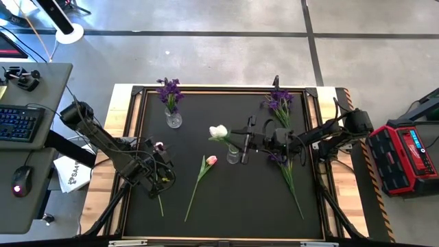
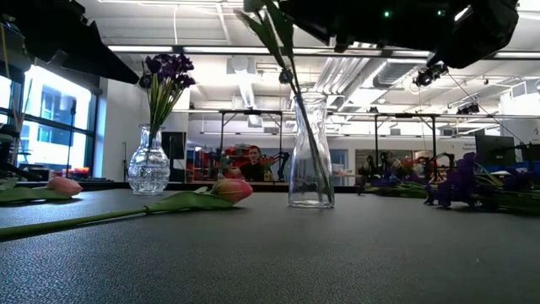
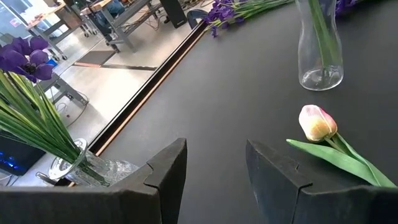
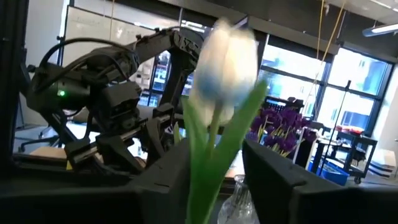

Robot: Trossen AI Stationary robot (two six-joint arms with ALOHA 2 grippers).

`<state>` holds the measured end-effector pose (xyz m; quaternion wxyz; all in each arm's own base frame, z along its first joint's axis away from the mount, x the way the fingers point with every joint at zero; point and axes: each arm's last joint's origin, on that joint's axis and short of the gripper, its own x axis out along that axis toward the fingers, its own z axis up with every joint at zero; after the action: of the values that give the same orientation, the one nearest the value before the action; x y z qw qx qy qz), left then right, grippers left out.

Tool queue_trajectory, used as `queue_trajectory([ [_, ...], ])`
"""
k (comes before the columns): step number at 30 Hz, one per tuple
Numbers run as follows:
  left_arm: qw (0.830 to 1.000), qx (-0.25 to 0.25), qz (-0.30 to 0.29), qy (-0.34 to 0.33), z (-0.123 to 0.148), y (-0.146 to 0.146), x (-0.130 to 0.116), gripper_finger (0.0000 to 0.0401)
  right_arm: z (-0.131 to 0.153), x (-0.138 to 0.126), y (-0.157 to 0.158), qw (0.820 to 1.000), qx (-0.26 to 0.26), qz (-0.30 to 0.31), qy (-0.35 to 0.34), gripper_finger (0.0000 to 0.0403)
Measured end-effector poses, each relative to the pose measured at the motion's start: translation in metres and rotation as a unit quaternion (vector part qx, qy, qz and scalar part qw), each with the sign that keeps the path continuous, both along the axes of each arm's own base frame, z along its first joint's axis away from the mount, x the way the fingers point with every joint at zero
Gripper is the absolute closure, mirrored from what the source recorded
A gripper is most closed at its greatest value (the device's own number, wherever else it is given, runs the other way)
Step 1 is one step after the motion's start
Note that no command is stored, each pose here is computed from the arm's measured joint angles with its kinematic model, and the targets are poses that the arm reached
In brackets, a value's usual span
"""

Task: Sort flowers into vase by color
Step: Put the white tulip into the right transparent flower vase, then put the bottom violet flower into the left transparent flower vase

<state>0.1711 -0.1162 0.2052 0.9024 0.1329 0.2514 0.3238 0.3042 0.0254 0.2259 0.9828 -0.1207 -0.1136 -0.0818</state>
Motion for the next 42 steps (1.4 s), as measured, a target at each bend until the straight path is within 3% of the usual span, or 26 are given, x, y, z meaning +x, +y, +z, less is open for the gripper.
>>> queue_trajectory([
  [5, 1.000, -0.003, -0.001, 0.002, 0.000, 0.000, 0.000, 0.0247, -0.001, 0.000, 0.004, 1.000, 0.003, -0.008, 0.005, 0.0244],
  [16, 1.000, -0.005, -0.001, 0.003, 0.000, 0.000, 0.000, 0.0247, 0.006, -0.016, 0.030, 0.991, 0.002, -0.118, 0.064, 0.0242],
  [26, 1.000, -0.005, -0.001, 0.002, 0.000, 0.000, 0.000, 0.0247, 0.037, -0.060, 0.052, 0.975, 0.032, -0.190, 0.109, 0.0241],
  [32, 1.000, -0.002, -0.003, 0.005, 0.000, 0.000, 0.000, 0.0247, 0.059, -0.093, 0.068, 0.955, 0.078, -0.202, 0.205, 0.0241],
  [34, 1.000, 0.001, -0.004, 0.007, 0.000, 0.000, 0.000, 0.0247, 0.068, -0.103, 0.070, 0.937, 0.131, -0.189, 0.261, 0.0241],
  [36, 1.000, 0.001, -0.004, 0.007, 0.000, 0.000, 0.000, 0.0247, 0.076, -0.110, 0.068, 0.902, 0.213, -0.184, 0.328, 0.0241],
  [39, 1.000, 0.007, -0.007, 0.012, 0.000, 0.000, 0.000, 0.0247, 0.075, -0.116, 0.070, 0.818, 0.327, -0.208, 0.425, 0.0241],
  [42, 1.000, 0.018, -0.011, 0.018, 0.000, 0.000, 0.000, 0.0247, 0.063, -0.117, 0.076, 0.728, 0.405, -0.236, 0.501, 0.0241],
])
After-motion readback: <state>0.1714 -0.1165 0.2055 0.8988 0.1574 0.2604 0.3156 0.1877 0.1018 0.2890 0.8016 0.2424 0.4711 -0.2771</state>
